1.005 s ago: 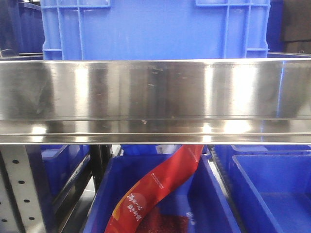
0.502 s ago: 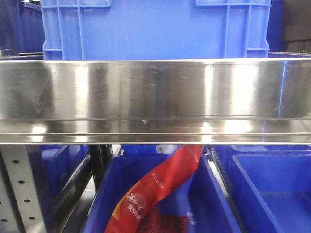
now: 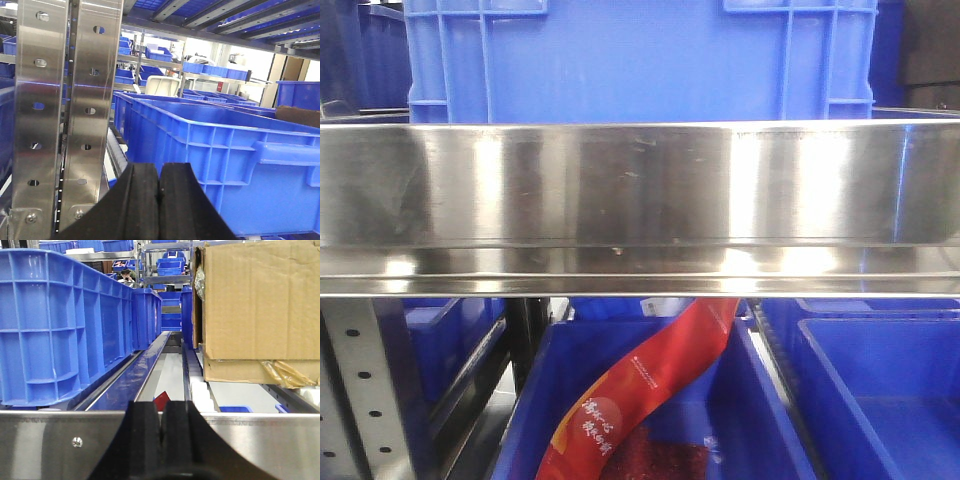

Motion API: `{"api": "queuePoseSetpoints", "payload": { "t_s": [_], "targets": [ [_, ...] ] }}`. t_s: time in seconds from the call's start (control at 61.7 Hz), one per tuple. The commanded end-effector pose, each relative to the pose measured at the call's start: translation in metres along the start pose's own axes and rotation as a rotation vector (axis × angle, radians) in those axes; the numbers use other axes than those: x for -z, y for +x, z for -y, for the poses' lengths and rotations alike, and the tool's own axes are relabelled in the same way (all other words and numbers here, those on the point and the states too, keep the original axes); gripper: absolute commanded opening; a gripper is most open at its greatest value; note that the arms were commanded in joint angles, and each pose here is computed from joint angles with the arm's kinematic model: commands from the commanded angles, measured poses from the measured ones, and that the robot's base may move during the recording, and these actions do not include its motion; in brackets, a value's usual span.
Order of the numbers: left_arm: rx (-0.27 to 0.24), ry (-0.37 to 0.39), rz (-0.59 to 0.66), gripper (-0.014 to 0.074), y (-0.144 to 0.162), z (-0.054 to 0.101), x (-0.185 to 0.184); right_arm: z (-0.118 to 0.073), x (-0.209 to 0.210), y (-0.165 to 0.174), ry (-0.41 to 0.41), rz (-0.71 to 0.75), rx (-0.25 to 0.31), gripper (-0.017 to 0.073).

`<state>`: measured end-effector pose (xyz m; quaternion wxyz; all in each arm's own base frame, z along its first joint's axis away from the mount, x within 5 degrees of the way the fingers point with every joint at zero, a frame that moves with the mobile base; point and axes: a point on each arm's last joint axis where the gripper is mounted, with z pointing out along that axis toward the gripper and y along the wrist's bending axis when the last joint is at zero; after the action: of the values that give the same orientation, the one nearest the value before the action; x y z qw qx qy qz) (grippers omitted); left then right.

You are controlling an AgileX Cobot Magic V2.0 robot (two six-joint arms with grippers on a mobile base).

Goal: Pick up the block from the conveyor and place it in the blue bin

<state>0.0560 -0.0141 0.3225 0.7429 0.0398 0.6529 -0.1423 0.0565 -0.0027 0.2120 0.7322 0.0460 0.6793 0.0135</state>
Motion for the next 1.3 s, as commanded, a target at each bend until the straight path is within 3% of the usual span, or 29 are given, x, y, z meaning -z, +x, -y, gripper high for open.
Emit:
{"api": "queuePoseSetpoints", "payload": {
  "t_s": [0.0, 0.146, 0.227, 0.389, 0.486, 0.713, 1.28],
  "targets": [
    [0.001, -0.001, 0.022, -0.0111, -0.002, 0.000, 0.001, 0.000, 0.000, -0.003, 0.003, 0.031, 0.010, -0.0167],
    [-0.001, -0.002, 0.015, -0.0111, -0.001, 0.000, 0.001, 0.000, 0.000, -0.003, 0.003, 0.031, 0.010, -0.0167],
    [-0.066, -0.019, -0.007, -0.0111, 0.008, -0.002, 0.000, 0.000, 0.000, -0.003, 0.003, 0.031, 0.010, -0.0167],
    [-0.093, -0.103, -0.036, -0.0111, 0.040, -0.011, 0.005, 0.000, 0.000, -0.003, 0.003, 0.031, 0.010, -0.0167],
    [-0.143, -0.146, -0.021, -0.0111, 0.061, -0.016, 0.010, 0.000, 0.000, -0.003, 0.003, 0.031, 0.010, -0.0167],
    [-0.142, -0.243, 0.006, -0.0111, 0.101, -0.026, 0.019, 0.000, 0.000, -0.003, 0.003, 0.031, 0.010, -0.0167],
    [-0.148, -0.239, 0.061, -0.0111, 0.096, -0.025, 0.019, 0.000, 0.000, -0.003, 0.003, 0.031, 0.010, -0.0167]
  ]
}}
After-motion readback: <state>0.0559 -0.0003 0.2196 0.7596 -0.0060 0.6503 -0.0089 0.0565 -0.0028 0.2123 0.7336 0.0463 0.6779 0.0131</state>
